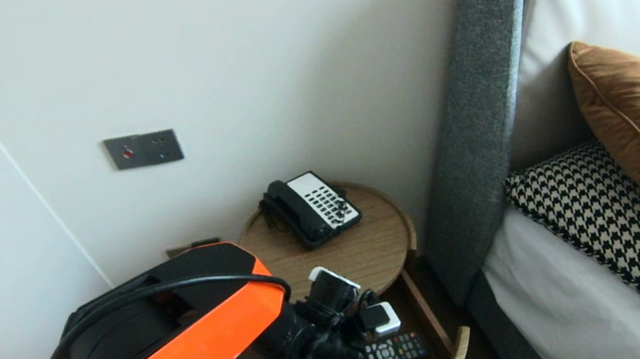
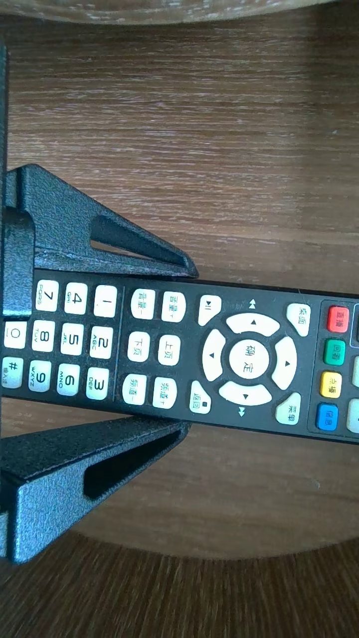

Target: Take the remote control out of the drawer one by one and place them on the table

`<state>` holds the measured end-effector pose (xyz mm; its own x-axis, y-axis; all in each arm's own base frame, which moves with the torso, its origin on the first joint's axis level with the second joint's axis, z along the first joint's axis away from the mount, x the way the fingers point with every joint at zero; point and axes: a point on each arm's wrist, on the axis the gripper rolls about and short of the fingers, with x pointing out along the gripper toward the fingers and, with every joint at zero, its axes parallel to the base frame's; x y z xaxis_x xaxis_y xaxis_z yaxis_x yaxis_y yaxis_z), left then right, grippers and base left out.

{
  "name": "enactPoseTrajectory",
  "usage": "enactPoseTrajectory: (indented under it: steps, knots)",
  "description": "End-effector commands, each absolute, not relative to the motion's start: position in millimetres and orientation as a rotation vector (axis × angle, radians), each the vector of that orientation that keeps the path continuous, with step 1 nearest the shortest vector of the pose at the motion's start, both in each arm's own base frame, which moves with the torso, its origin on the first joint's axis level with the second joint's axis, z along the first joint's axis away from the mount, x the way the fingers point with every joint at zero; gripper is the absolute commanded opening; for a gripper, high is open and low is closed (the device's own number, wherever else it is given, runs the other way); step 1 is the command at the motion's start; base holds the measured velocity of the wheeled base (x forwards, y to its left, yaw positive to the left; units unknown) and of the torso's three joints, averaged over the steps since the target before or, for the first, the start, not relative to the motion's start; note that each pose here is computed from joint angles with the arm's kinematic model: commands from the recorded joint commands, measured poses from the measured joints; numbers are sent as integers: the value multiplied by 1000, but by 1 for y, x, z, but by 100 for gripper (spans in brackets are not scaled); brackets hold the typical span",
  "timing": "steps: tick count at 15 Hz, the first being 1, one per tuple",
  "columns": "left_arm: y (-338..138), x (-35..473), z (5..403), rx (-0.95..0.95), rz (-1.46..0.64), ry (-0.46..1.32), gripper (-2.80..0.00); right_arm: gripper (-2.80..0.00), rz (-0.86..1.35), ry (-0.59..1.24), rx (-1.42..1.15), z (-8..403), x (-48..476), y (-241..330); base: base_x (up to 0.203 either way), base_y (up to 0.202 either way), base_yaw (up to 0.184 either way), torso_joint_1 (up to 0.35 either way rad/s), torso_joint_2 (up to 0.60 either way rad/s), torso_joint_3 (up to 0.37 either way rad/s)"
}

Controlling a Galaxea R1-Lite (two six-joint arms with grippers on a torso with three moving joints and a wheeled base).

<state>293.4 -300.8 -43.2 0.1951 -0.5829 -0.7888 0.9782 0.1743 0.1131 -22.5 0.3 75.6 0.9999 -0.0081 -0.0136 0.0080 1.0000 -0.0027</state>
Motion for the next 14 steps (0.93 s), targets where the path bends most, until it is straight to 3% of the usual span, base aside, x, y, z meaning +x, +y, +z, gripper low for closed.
enactPoseTrajectory:
  steps: [1,14]
  knots:
    - [-301,290,-31,717,-1242,652,-280,-280,-8,15,-3,76,-22,0,0,0,0,0,0,0]
    - [-299,276,19,714,-1223,565,-280,-280,-8,12,-3,76,-23,0,0,0,0,0,0,0]
